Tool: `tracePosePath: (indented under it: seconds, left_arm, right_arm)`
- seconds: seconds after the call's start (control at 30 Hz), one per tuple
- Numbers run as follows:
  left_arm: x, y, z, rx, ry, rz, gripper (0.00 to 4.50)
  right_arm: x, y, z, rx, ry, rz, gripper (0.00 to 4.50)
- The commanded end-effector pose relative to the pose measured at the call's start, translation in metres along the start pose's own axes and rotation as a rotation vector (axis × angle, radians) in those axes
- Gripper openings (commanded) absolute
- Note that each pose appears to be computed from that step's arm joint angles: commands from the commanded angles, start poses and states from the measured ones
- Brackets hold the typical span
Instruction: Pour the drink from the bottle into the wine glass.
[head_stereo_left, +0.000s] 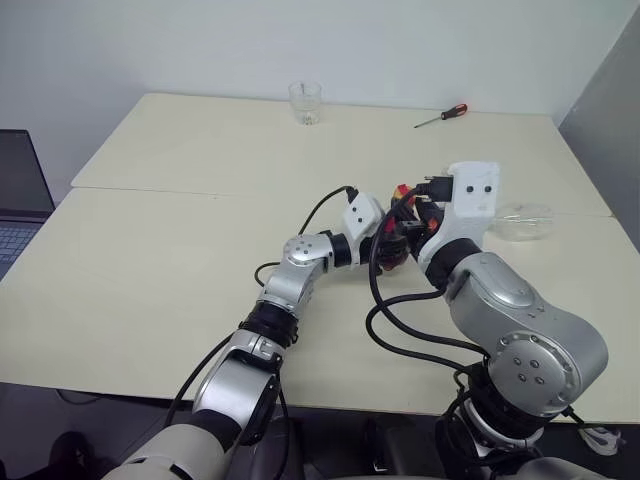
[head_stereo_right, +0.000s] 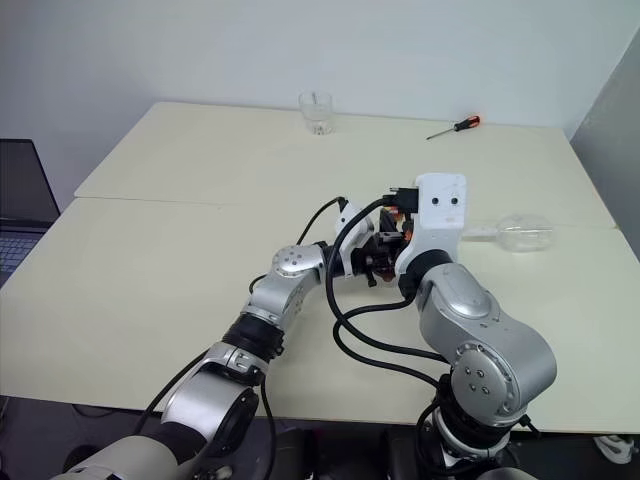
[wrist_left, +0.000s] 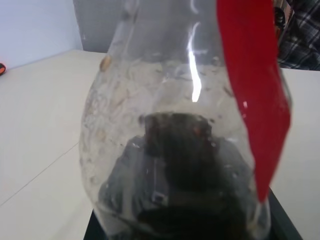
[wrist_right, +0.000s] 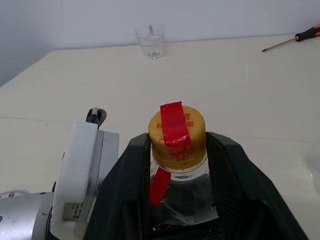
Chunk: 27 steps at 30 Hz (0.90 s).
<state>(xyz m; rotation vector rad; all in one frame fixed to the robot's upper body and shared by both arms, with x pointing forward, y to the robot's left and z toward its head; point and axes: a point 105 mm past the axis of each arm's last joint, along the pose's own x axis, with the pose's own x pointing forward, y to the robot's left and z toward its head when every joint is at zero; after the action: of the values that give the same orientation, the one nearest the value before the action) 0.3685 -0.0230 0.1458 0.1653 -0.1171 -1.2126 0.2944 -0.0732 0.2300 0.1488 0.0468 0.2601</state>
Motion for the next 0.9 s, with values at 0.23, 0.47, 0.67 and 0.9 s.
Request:
tracePosePath:
  seconds: [0.23,0.47,0.67,0.9]
  left_arm:
    - [0.003,0.002,0.024,0.062,-0.066,0.0,1.2]
    - [0.001,0.001,0.026,0.074,-0.064,-0.011,1.19]
    - [-0.002,0.001,0.029,0.08,-0.065,-0.011,1.19]
    - [-0.01,0.0,0.028,0.083,-0.058,-0.003,1.16]
  right_arm:
    - [0.005,0.006,0.025,-0.089,-0.102,0.163,1.32]
    - [0.012,-0.002,0.044,-0.312,-0.055,0.562,1.32]
    - [0.019,-0.007,0.053,-0.261,-0.064,0.829,1.31]
    - [0.018,-0.007,0.034,-0.254,0.102,1.149,1.31]
